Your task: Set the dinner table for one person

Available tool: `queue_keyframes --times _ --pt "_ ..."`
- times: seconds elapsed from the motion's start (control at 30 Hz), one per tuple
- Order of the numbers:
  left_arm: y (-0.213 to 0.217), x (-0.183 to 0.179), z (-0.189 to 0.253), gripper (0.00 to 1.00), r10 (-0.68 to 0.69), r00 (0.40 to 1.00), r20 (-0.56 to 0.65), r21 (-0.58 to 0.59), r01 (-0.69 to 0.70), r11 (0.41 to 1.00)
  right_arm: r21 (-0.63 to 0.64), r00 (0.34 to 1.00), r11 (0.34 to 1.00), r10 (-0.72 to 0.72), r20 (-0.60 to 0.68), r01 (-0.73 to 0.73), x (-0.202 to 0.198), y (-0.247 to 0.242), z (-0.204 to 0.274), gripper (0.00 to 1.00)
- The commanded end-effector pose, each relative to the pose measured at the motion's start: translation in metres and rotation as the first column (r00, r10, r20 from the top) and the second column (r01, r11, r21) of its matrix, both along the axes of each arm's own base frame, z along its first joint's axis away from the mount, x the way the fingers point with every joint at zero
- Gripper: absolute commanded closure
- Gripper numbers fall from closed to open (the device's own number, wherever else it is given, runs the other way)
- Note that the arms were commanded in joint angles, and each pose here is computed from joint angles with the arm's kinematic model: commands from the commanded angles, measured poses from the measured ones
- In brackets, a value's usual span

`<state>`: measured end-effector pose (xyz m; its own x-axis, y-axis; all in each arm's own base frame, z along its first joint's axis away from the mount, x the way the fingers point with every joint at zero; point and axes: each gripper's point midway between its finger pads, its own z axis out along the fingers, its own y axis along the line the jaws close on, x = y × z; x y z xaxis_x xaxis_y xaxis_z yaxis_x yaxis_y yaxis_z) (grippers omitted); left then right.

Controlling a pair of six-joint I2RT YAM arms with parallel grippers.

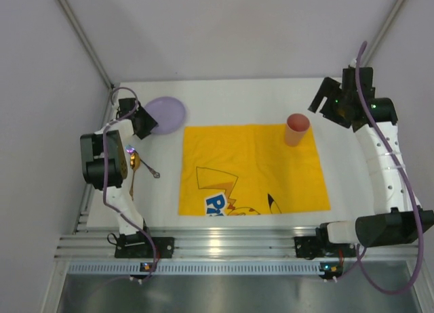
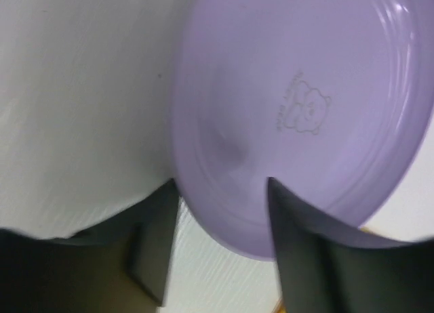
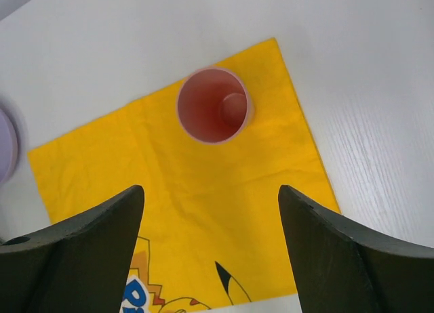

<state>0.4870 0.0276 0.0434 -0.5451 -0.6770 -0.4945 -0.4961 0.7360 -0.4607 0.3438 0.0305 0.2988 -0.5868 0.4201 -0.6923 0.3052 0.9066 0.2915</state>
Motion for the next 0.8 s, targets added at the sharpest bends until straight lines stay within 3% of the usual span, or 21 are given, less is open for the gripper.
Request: queue_keyframes --times 0.0,0.07,0.1,0.13,0.33,0.43,0.63,0.77 --pt "0.001 0.020 -0.006 0.51 0.001 1.000 0.021 -0.027 0.000 1.000 -0.024 0.997 1.000 0.004 -0.076 -0.006 -0.014 -0.003 -0.021 0.20" --pt "-0.001 0.023 -0.013 0.70 -0.006 1.000 0.003 -0.044 0.006 0.999 -0.029 0.997 1.000 0.003 -0.075 -0.005 -0.016 -0.005 -0.020 0.20" --pt "-0.002 0.024 -0.014 0.89 -0.017 1.000 0.001 -0.046 0.017 0.999 -0.029 0.997 1.000 0.003 -0.074 -0.005 -0.018 -0.005 -0.020 0.20" --pt "-0.004 0.023 -0.018 1.00 -0.026 1.000 -0.013 -0.054 0.025 0.998 -0.028 0.997 1.000 0.002 -0.075 -0.004 -0.018 -0.005 -0.021 0.20" --pt "-0.019 0.024 0.025 1.00 -0.106 0.992 0.069 -0.079 0.112 0.991 -0.013 0.999 1.000 0.007 -0.052 -0.008 -0.019 -0.002 -0.013 0.22" --pt "-0.043 0.017 0.075 1.00 -0.205 0.963 0.176 -0.103 0.225 0.969 0.003 1.000 1.000 0.010 -0.016 -0.010 -0.020 0.000 0.000 0.22" --pt "-0.137 -0.036 0.109 1.00 -0.489 0.852 0.186 -0.033 0.503 0.864 0.052 0.999 0.998 0.032 0.041 -0.034 -0.029 0.008 0.021 0.19" --pt "-0.186 -0.081 0.094 1.00 -0.579 0.803 0.139 -0.050 0.590 0.806 0.071 0.998 0.996 0.042 0.045 -0.045 -0.039 0.011 0.021 0.16"
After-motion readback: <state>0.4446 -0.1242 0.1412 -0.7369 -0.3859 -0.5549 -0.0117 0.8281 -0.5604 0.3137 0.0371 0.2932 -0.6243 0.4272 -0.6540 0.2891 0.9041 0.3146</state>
